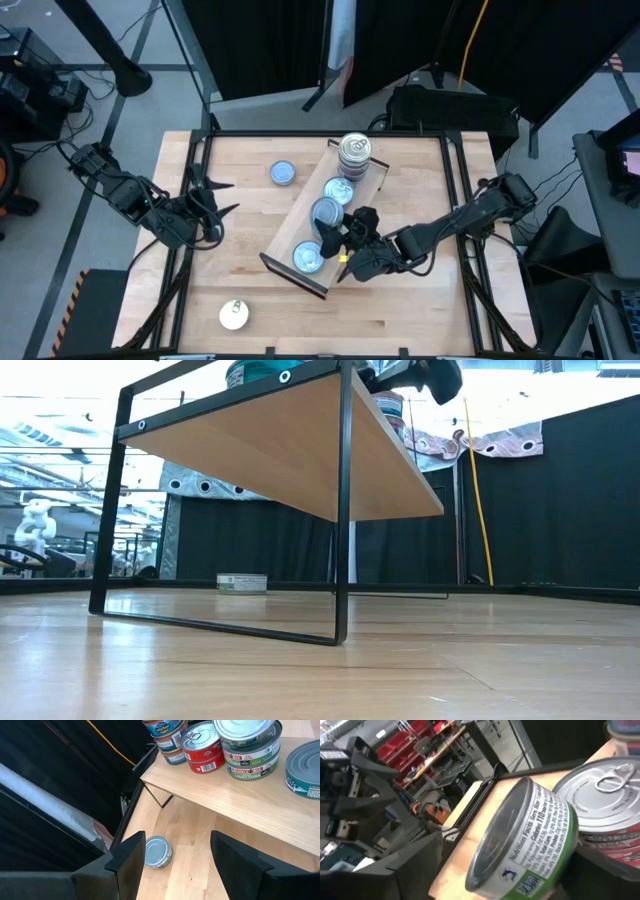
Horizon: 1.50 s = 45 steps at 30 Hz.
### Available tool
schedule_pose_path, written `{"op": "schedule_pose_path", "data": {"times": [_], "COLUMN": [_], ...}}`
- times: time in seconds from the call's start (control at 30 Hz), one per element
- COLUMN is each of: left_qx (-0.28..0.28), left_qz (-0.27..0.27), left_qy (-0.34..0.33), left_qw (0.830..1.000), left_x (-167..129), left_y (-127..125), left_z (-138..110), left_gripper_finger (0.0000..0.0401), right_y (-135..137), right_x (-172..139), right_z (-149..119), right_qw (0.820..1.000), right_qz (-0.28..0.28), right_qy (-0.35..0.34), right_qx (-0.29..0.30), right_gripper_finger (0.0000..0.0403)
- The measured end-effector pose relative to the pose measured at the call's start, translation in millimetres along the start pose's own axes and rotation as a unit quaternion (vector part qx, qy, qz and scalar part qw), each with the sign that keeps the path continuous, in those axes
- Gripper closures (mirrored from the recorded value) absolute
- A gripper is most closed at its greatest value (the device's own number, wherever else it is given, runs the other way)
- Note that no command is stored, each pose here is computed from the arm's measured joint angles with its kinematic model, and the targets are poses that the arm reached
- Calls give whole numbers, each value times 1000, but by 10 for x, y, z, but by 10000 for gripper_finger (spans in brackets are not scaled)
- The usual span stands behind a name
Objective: Stack canned seafood by type on shelf
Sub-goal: Stack the green tuna can on top of the green tuna can on the shelf
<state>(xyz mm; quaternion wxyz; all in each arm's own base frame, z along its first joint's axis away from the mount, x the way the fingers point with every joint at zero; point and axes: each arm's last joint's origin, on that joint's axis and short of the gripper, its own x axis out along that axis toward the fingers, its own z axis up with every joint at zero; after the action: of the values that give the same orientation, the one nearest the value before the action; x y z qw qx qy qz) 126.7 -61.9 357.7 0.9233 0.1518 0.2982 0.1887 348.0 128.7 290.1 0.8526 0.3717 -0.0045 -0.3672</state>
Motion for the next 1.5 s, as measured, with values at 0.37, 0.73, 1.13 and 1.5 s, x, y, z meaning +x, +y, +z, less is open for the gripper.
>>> {"op": "schedule_pose_path", "data": {"times": [0.37,0.73,1.13,1.5], "left_qx": [-1,0,-2,19], "left_qz": [-11,-10,2,168], "left_qy": [4,4,-3,-46], "left_qw": [1000,1000,1000,985], "left_x": [0,1,2,84], "left_y": [-7,-6,-3,96], "left_z": [-2,-2,8,82], "left_gripper_finger": [175,175,175,175], "right_y": [-88,-78,-108,-60], "right_x": [87,-19,-110,-354], "right_z": [97,242,448,711], "right_qw": [997,995,991,981], "right_qz": [-11,0,6,56], "right_qy": [68,81,105,98], "right_qx": [-38,-54,-82,-157], "right_gripper_finger": [41,41,41,41]}}
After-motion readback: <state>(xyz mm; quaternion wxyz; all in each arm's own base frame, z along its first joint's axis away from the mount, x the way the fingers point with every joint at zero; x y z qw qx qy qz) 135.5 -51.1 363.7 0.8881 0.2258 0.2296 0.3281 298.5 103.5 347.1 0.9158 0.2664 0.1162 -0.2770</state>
